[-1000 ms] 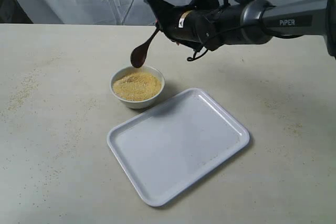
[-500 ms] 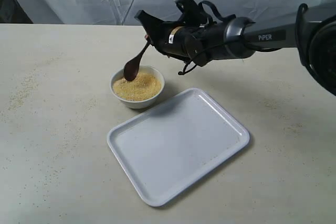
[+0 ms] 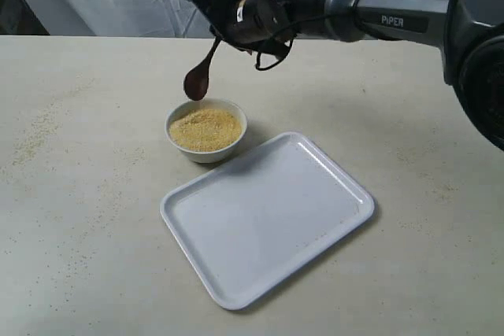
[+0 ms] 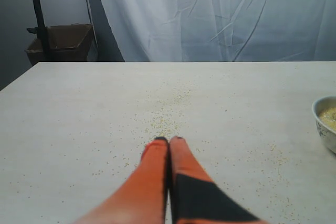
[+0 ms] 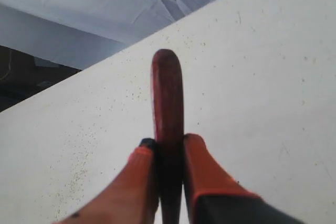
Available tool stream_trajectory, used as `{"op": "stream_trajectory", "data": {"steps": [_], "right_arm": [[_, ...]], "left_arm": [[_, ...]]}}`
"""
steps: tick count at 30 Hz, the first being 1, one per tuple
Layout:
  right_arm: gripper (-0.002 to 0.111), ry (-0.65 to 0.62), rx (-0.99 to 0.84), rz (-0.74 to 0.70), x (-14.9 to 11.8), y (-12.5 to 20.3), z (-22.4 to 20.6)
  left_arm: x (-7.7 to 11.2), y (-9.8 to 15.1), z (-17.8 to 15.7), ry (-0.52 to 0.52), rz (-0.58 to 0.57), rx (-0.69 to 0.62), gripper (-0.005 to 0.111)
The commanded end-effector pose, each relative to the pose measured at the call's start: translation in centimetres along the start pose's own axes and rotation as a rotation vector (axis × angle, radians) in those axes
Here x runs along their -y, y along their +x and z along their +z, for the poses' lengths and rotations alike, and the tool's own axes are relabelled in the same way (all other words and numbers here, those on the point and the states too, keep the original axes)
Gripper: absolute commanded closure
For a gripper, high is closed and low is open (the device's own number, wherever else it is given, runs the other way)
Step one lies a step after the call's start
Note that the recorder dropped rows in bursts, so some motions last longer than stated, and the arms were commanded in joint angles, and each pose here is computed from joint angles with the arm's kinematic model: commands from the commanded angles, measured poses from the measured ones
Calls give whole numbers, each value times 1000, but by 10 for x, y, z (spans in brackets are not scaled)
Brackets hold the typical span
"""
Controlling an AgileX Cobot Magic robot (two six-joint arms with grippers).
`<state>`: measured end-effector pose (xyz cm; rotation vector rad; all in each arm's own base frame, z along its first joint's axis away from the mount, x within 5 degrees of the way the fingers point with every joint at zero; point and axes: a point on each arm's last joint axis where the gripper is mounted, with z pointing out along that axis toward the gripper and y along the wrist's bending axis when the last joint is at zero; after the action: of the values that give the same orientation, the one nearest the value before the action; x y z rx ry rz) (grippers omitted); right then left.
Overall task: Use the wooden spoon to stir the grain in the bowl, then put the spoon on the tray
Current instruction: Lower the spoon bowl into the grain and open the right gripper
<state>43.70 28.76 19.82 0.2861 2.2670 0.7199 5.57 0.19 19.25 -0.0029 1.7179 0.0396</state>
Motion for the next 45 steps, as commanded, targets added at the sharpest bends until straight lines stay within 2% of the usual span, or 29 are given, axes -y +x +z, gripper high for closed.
{"op": "stream_trajectory", "data": {"steps": [1, 6, 8, 9, 10, 11, 13, 19, 21, 23, 24, 26, 27, 29, 32, 35, 38, 41, 43, 45], "right_arm": [[109, 64, -31, -40, 9, 5, 10], [108, 165, -123, 49, 28, 25, 25], [97, 192, -135, 91, 31, 28, 27], [84, 193, -134, 106, 32, 28, 27], [78, 194, -133, 113, 32, 28, 27], [65, 195, -140, 127, 31, 29, 27], [58, 200, -148, 139, 32, 30, 27], [58, 242, -170, 139, 25, 21, 9], [58, 274, -192, 73, 23, 16, -2], [58, 290, -226, -70, 21, 12, -11], [58, 273, -262, -214, 17, 9, -18], [59, 251, -312, -367, 13, 4, -27], [63, 237, -348, -459, 11, 2, -30], [76, 216, -412, -625, 7, -3, -37], [108, 188, -514, -883, 6, -7, -46], [108, 170, -583, -1019, 10, -7, -49], [108, 137, -610, -964, 11, -8, -52], [108, -37, -572, -871, -1, -10, -66], [108, -179, -415, -827, -14, -16, -82], [108, -235, -193, -768, -21, -25, -98]], "left_arm": [[0, 0, 0, -2, 2, 3, 107], [0, 0, 0, -2, 2, 3, 107], [0, 0, 0, -2, 2, 3, 107], [0, 0, 0, -2, 2, 3, 107], [0, 0, 0, -2, 2, 3, 107], [0, 0, 0, -2, 2, 3, 107], [0, 0, 0, -2, 2, 3, 107], [0, 0, 0, -2, 2, 3, 107], [0, 0, 0, -2, 2, 3, 107], [0, 0, 0, -2, 2, 3, 107], [0, 0, 0, -2, 2, 3, 107], [0, 0, 0, -2, 2, 3, 107], [0, 0, 0, -2, 2, 3, 107], [0, 0, 0, -2, 2, 3, 107], [0, 0, 0, -2, 2, 3, 107], [0, 0, 0, -2, 2, 3, 107], [0, 0, 0, -2, 2, 3, 107], [0, 0, 0, -2, 2, 3, 107], [0, 0, 0, -2, 2, 3, 107], [0, 0, 0, -2, 2, 3, 107]]}}
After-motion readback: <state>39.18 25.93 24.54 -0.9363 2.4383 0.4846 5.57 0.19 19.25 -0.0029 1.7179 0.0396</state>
